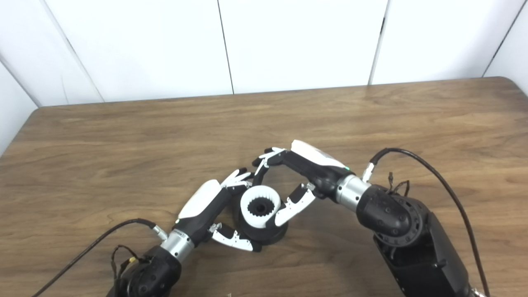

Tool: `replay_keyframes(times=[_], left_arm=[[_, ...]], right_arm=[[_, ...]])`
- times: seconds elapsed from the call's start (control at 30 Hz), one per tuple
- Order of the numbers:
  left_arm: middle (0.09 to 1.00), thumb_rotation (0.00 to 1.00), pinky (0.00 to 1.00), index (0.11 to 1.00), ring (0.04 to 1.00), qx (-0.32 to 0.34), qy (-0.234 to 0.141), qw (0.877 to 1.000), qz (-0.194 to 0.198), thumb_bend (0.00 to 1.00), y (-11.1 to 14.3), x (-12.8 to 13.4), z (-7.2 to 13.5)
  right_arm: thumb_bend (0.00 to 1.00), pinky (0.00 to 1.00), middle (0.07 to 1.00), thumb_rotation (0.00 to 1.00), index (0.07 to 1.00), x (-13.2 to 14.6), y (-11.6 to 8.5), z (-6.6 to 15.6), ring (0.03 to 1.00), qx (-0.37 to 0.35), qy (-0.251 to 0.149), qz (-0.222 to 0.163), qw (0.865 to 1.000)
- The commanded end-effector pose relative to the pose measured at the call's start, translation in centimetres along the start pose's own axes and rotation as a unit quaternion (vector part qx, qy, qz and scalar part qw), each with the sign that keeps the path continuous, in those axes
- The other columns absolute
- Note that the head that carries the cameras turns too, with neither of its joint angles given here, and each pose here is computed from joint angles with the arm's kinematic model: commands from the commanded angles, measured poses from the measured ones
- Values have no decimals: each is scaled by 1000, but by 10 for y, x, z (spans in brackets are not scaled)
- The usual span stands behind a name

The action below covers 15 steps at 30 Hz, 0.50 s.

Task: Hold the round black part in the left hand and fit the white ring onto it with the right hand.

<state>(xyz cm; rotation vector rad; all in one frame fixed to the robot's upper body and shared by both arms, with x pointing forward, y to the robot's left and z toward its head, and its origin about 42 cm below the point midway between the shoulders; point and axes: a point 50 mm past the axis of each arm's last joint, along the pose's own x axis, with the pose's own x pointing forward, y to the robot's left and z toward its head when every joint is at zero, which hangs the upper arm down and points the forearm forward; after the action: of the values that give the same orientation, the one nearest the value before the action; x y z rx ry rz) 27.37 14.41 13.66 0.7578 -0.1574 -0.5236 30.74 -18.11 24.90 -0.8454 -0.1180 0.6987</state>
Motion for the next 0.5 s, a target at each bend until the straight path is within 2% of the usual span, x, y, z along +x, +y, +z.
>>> replay_keyframes(times=[0.0, 0.47], left_arm=[[934, 84, 885, 496, 1000, 7, 36, 999, -25, 519, -8, -3, -10], [936, 82, 895, 495, 1000, 5, 37, 999, -21, 519, -6, -4, -10]], right_arm=[[525, 909, 844, 153, 489, 1, -12, 11, 968, -18, -25, -24, 999], [524, 904, 840, 154, 489, 2, -10, 5, 966, -19, -23, -18, 999]])
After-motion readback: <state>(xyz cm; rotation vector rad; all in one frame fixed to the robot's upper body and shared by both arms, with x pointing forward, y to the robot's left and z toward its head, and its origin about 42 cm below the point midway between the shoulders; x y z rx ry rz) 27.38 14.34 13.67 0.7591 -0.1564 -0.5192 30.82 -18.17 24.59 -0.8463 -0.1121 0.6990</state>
